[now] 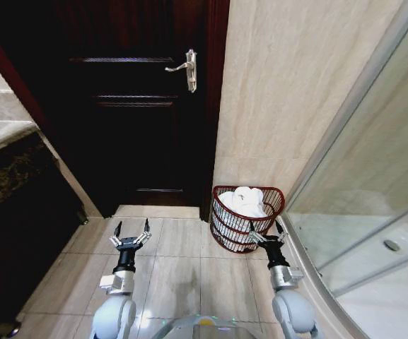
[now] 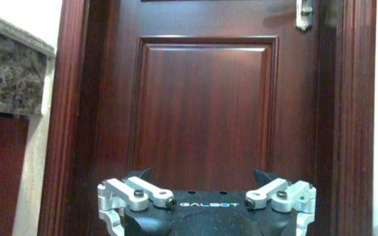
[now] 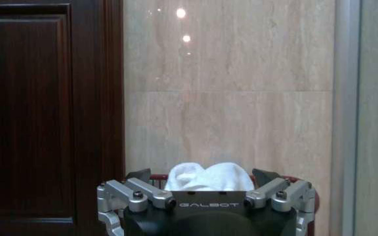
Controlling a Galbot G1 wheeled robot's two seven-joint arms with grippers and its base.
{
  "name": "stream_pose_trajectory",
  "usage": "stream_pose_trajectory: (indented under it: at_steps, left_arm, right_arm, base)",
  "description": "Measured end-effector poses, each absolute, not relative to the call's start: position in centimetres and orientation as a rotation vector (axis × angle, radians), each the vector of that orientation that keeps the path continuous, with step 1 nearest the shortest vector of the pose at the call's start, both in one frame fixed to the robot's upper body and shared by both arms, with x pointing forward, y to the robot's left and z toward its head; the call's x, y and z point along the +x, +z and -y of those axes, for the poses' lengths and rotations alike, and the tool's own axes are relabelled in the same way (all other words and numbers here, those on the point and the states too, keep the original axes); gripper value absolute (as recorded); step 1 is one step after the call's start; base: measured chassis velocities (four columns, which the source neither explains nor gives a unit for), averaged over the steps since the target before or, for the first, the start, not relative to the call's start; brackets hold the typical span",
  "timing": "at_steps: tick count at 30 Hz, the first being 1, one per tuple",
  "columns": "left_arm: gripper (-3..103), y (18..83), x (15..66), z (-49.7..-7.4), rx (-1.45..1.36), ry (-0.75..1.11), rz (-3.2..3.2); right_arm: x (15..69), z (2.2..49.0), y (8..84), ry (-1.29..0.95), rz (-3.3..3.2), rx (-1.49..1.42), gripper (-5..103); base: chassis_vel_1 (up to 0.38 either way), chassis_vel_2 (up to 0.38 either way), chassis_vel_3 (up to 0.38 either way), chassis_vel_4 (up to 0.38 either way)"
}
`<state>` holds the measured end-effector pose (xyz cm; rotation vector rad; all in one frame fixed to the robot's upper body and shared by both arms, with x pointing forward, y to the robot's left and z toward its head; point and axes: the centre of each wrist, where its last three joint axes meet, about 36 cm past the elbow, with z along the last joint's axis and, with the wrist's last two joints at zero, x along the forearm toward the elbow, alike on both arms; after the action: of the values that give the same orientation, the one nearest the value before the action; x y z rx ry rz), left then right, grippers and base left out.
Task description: Discard the used towel into the hamper.
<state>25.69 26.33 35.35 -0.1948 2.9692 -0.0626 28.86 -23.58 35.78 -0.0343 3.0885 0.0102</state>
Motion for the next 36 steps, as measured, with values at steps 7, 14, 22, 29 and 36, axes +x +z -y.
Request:
stream_pose_trajectory:
  at_steps: [7, 14, 22, 29, 36]
  left_arm:
    - [100, 35.3, 25.8, -26.2, -0.194, -0.066, -2.96]
    - [100, 36.1, 26.0, -25.7, -0.195, -0.092, -2.99]
    - [100, 36.6, 25.9, -25.9, -0.181, -0.076, -3.032]
    - [100, 37.8, 25.8, -26.5, -0.102, -0.029, -3.05]
    - [100, 40.7, 25.8, -25.9, -0.051, -0.034, -3.07]
  right_arm:
    - [29.0, 23.4, 35.8, 0.015, -3.085, -0.032, 100]
    - [29.2, 23.7, 36.1, 0.004, -3.076, -0.007, 100]
    - [29.4, 24.6, 36.5, -0.042, -3.057, 0.042, 100]
    - [29.4, 26.5, 37.1, -0.084, -3.031, 0.087, 100]
    - [28.0, 26.4, 39.6, -0.035, -3.043, 0.066, 100]
  base:
    - [0.0, 0.0, 0.0, 0.0]
    - [0.0, 0.0, 0.0, 0.0]
    - [0.0, 0.0, 0.0, 0.0]
    - [0.0, 0.0, 0.0, 0.0]
    - [0.0, 0.0, 0.0, 0.0]
